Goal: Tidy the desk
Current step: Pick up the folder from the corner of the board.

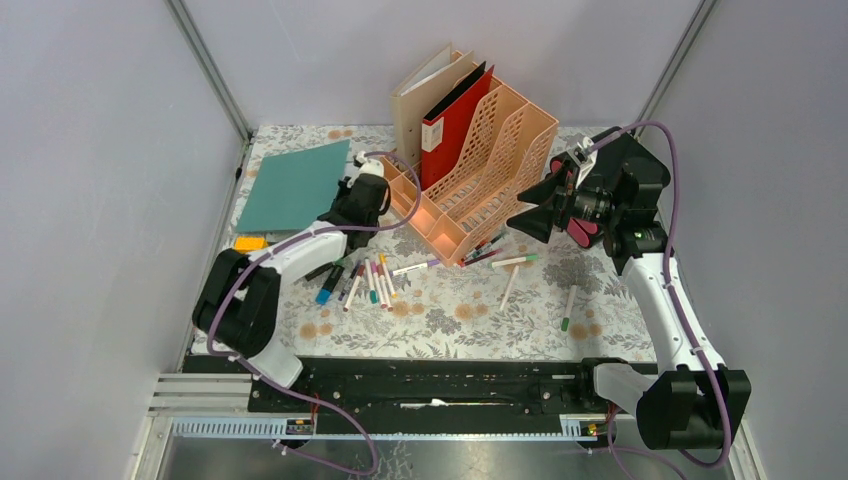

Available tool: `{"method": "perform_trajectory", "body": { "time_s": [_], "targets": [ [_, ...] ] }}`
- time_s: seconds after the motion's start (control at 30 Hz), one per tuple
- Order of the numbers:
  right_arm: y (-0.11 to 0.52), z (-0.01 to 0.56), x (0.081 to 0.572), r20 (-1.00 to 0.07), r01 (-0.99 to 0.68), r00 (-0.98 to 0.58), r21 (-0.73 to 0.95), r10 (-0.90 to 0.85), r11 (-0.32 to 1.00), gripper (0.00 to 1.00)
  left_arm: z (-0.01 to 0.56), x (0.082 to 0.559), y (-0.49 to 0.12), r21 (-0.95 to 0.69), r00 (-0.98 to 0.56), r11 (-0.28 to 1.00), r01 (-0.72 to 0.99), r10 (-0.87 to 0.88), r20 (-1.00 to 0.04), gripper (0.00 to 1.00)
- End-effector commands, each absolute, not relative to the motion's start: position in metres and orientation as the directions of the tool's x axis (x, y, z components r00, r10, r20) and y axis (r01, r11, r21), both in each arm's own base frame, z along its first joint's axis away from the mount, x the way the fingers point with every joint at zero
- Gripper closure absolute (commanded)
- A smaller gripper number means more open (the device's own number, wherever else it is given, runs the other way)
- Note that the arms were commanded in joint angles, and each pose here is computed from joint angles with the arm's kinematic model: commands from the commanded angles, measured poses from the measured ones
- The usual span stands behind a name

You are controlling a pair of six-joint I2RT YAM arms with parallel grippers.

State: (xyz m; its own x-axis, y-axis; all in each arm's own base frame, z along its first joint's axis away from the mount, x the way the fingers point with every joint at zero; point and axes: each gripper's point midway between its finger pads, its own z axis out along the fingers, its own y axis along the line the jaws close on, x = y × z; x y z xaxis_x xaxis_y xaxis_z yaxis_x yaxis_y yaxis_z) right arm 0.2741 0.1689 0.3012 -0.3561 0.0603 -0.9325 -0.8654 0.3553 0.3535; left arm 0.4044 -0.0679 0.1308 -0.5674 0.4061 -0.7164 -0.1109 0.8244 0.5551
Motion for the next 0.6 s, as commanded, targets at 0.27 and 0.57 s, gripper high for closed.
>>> {"method": "perform_trajectory", "body": {
  "time_s": [0.27, 0.57],
  "targets": [
    [0.171, 0.311, 0.268, -0.942, -0.889, -0.327, 0.333, 0.072, 0.314, 0.00, 0.222, 0.404, -0.096, 0.312, -0.449, 0.946, -0.084, 0.244, -0.860, 1.00],
    [0.172, 0.312, 0.266, -0.939, -0.891, -0.333, 0.342, 0.080, 0.300, 0.00, 0.259, 0.385, -0.116, 0.100, -0.378, 0.994, 0.038, 0.107, -0.919, 1.00]
  ]
}}
